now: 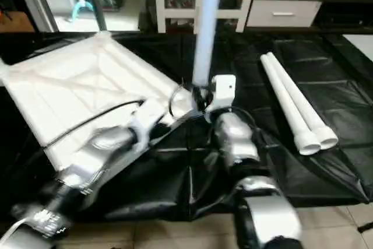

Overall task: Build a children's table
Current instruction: Rotate leg to tighten

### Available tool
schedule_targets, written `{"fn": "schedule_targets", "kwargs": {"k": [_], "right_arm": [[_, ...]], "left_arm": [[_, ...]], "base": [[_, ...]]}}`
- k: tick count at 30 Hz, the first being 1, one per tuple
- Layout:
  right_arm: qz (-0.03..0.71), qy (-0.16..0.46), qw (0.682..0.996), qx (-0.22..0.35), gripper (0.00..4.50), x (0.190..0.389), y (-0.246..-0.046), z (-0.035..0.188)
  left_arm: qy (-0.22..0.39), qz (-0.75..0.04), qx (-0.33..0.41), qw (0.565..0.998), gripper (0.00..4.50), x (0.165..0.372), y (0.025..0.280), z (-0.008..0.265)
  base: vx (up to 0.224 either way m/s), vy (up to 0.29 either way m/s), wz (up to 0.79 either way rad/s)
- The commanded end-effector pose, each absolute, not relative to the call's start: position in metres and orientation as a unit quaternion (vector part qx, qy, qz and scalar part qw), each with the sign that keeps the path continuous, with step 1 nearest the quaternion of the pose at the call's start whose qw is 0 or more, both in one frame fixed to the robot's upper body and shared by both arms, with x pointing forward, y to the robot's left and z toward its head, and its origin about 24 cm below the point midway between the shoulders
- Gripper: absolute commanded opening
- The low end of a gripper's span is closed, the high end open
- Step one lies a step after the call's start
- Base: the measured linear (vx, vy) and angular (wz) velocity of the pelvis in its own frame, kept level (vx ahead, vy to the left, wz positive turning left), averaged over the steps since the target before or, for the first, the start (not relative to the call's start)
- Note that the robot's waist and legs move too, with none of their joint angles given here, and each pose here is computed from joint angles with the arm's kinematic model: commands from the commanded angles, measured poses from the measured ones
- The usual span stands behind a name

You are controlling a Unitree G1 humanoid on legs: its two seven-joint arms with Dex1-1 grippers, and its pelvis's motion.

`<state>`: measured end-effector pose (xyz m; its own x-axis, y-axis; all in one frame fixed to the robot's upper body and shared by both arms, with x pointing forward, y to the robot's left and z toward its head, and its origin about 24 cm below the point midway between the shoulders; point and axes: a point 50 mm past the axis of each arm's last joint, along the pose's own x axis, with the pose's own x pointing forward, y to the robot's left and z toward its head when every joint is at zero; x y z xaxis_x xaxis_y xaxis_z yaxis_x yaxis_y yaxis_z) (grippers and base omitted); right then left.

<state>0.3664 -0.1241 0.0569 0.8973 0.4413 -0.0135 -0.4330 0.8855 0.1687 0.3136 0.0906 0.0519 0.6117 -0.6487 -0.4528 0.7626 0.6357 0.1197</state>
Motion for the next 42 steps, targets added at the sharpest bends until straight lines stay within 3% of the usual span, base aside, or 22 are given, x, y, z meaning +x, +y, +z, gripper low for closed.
{"fn": "schedule_targets", "kwargs": {"k": [1, 6, 9, 10, 11, 15, 18, 22, 26, 29, 42], "right_arm": [[0.235, 0.058, 0.968, 0.073, 2.56, 0.360, -0.136, 0.043], [0.324, 0.012, 0.943, 0.068, 3.04, 0.351, -0.170, 0.064], [0.437, 0.004, 0.896, 0.074, 3.12, 0.332, -0.181, 0.075], [0.445, 0.005, 0.892, 0.073, 3.36, 0.330, -0.181, 0.075], [0.493, 0.013, 0.868, 0.064, 3.36, 0.318, -0.186, 0.077], [0.519, 0.034, 0.852, 0.053, 3.69, 0.304, -0.196, 0.075], [0.483, 0.025, 0.874, 0.044, 3.82, 0.302, -0.205, 0.074], [0.482, 0.020, 0.874, 0.058, 3.82, 0.295, -0.206, 0.076], [0.386, 0.045, 0.921, 0.019, 3.82, 0.296, -0.221, 0.064], [0.307, 0.046, 0.950, 0.030, 3.82, 0.299, -0.227, 0.058], [0.297, 0.040, 0.953, 0.041, 3.82, 0.297, -0.221, 0.056]], "left_arm": [[0.180, -0.453, 0.153, 0.859, 0.00, 0.304, 0.089, 0.051], [0.182, -0.472, 0.160, 0.847, 0.00, 0.293, 0.120, 0.047], [0.177, -0.464, 0.164, 0.852, 0.00, 0.296, 0.129, 0.049], [0.177, -0.464, 0.165, 0.852, 0.00, 0.296, 0.129, 0.049], [0.177, -0.463, 0.169, 0.852, 0.00, 0.298, 0.131, 0.050], [0.173, -0.470, 0.172, 0.848, 0.00, 0.302, 0.129, 0.053], [0.168, -0.475, 0.177, 0.846, 0.00, 0.307, 0.125, 0.055], [0.167, -0.470, 0.184, 0.847, 0.00, 0.311, 0.125, 0.055], [0.159, -0.459, 0.210, 0.849, 0.00, 0.319, 0.124, 0.056], [0.135, -0.475, 0.211, 0.844, 0.00, 0.324, 0.117, 0.062], [0.130, -0.488, 0.216, 0.836, 0.00, 0.325, 0.115, 0.064]], "base": [[0.000, 0.000, 0.00], [0.000, 0.000, 0.00], [0.000, 0.000, 0.00], [0.000, 0.000, 0.00], [0.000, 0.000, 0.00], [0.000, 0.000, 0.00], [0.000, 0.000, 0.00], [0.000, 0.000, 0.00], [0.000, 0.000, 0.00], [0.000, 0.000, 0.00], [0.000, 0.000, 0.00]]}}
